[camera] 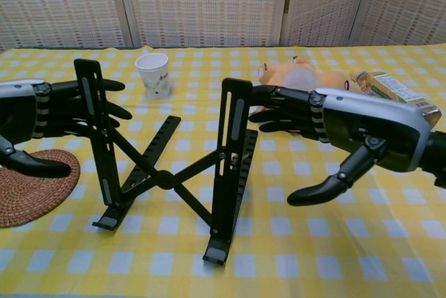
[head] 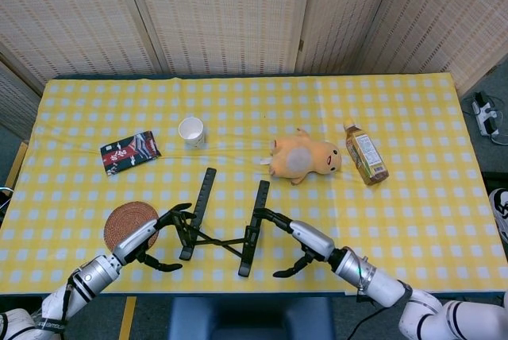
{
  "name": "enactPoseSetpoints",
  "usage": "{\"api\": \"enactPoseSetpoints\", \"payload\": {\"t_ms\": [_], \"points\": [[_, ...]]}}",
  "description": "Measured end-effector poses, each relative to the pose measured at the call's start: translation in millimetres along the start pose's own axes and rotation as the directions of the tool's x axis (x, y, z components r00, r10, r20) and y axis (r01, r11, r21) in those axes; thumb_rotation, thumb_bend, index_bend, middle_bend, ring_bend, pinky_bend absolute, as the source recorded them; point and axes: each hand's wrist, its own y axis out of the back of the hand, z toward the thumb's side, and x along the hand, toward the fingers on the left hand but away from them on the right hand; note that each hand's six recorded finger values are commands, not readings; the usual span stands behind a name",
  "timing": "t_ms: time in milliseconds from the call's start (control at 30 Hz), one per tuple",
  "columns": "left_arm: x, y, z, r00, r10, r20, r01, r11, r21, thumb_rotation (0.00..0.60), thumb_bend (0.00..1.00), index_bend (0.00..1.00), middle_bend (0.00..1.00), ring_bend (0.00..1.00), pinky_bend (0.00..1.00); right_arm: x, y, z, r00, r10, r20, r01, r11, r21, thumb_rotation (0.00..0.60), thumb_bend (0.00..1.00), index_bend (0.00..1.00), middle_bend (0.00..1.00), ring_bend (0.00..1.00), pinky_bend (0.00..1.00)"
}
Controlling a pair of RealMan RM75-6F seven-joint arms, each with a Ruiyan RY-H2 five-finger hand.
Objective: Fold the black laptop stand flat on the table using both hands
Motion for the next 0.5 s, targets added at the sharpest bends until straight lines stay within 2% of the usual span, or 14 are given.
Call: {"api": "enactPoseSetpoints", "payload": {"t_ms": [167, 267, 367, 500], "points": [[-0.1, 0.8, 0.1, 1.000, 0.000, 0.002, 0.000, 1.000, -0.003, 0.600, 0.21, 0.02, 0.18, 0.15, 0.20, -14.5, -5.9, -3.3, 1.000, -0.015, -0.014, 0.014, 0.997, -0.071, 0.600, 0.15, 0.00, 0.00, 0.04, 0.00], [0.0, 1.4, 0.2, 1.000, 0.002, 0.002, -0.002, 1.000, -0.005, 0.600, 0.21, 0.02, 0.18, 0.15, 0.20, -19.7, -10.3, -3.2, 1.000, -0.016, -0.021, 0.013, 0.989, -0.150, 0.600, 0.15, 0.00, 0.00, 0.04, 0.00], [0.0, 1.5, 0.7, 1.000, 0.000, 0.002, 0.000, 1.000, -0.004, 0.600, 0.21, 0.02, 0.19, 0.15, 0.21, -23.8, -14.7, -4.1, 1.000, -0.020, -0.023, 0.014, 0.966, -0.257, 0.600, 0.15, 0.00, 0.00, 0.04, 0.00], [-0.2, 2.2, 0.9, 1.000, 0.002, 0.001, -0.002, 1.000, -0.003, 0.600, 0.21, 0.02, 0.19, 0.15, 0.21, -28.5, -21.4, -7.4, 1.000, -0.017, -0.013, 0.010, 0.905, -0.426, 0.600, 0.15, 0.00, 0.00, 0.04, 0.00]]}}
